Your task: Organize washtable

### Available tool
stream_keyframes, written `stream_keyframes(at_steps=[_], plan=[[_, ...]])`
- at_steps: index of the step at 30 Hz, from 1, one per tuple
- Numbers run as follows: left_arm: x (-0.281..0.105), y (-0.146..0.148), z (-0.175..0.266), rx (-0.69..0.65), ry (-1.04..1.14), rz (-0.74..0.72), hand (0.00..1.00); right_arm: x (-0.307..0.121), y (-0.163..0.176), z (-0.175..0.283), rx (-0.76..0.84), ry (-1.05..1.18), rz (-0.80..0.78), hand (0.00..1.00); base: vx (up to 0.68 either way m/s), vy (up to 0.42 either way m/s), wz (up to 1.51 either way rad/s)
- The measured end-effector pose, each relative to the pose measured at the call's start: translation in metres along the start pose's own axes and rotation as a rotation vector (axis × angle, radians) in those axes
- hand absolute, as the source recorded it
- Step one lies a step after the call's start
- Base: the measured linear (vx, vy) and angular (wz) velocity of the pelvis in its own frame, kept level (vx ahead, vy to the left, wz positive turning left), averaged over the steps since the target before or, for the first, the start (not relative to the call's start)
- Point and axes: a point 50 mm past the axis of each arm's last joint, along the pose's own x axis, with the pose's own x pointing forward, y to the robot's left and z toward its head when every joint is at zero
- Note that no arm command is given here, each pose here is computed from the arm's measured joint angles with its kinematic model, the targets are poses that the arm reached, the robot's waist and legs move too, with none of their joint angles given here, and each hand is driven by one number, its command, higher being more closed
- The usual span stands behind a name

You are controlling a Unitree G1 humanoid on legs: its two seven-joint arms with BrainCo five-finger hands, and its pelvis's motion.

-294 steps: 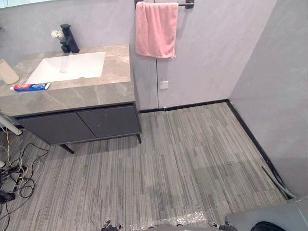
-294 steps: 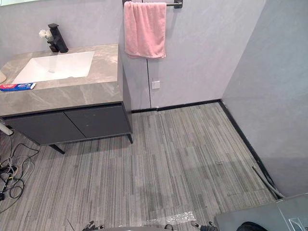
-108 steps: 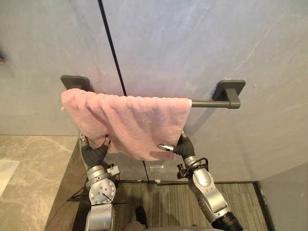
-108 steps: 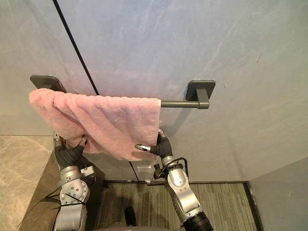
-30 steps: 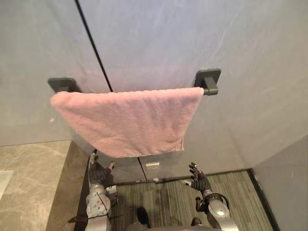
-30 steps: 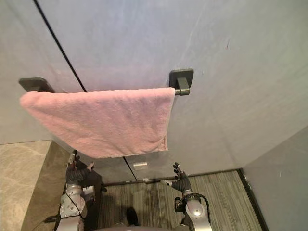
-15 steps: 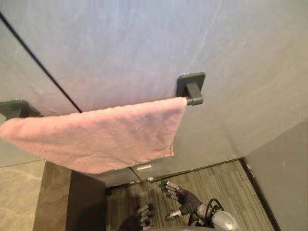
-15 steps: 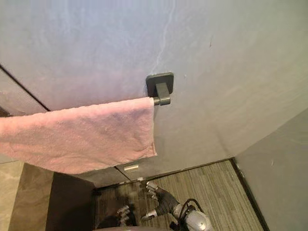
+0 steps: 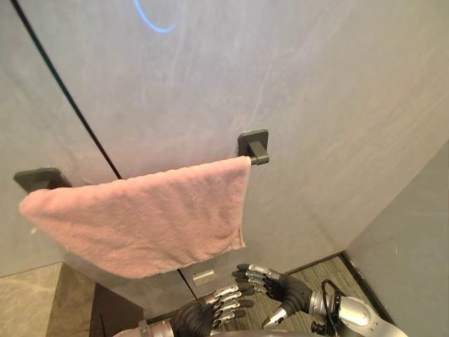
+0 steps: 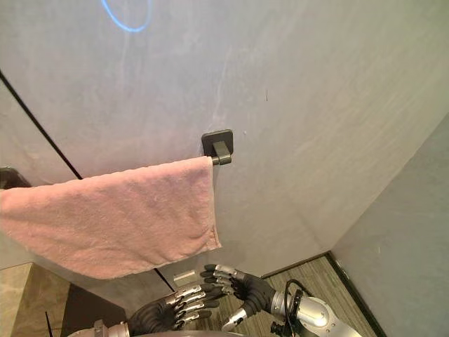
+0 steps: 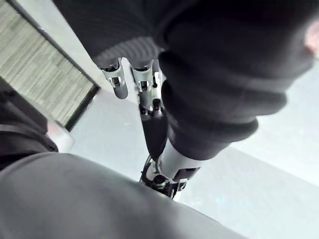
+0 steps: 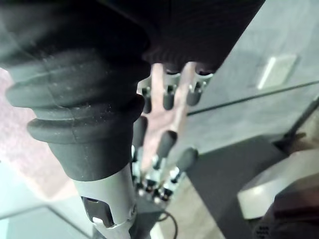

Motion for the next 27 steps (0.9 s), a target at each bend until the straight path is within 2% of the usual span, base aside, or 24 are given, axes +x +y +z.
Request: stream_keyframes(at_steps=[3,7,15,27], plan=[[0.006,0.002,0.013,0.065,-0.091,0.051,0.0,0.017,0.005,0.006,-0.001,-0.075,-0.003,0.0,-0.07,0.027,-0.09],[0.006,0.012,0.028,0.15,-0.195,0.222,0.0,0.043,0.003,0.021,-0.015,-0.174,-0.023,0.0,-0.02,0.014,0.18],[-0.001,0.026,0.044,0.287,-0.252,0.415,0.0,0.077,0.003,0.026,0.016,-0.206,-0.015,0.0,0.04,-0.003,0.22],[-0.004,0.037,0.066,0.374,-0.356,0.484,0.0,0.091,-0.01,0.033,-0.051,-0.195,-0.062,0.0,-0.05,0.002,0.15]])
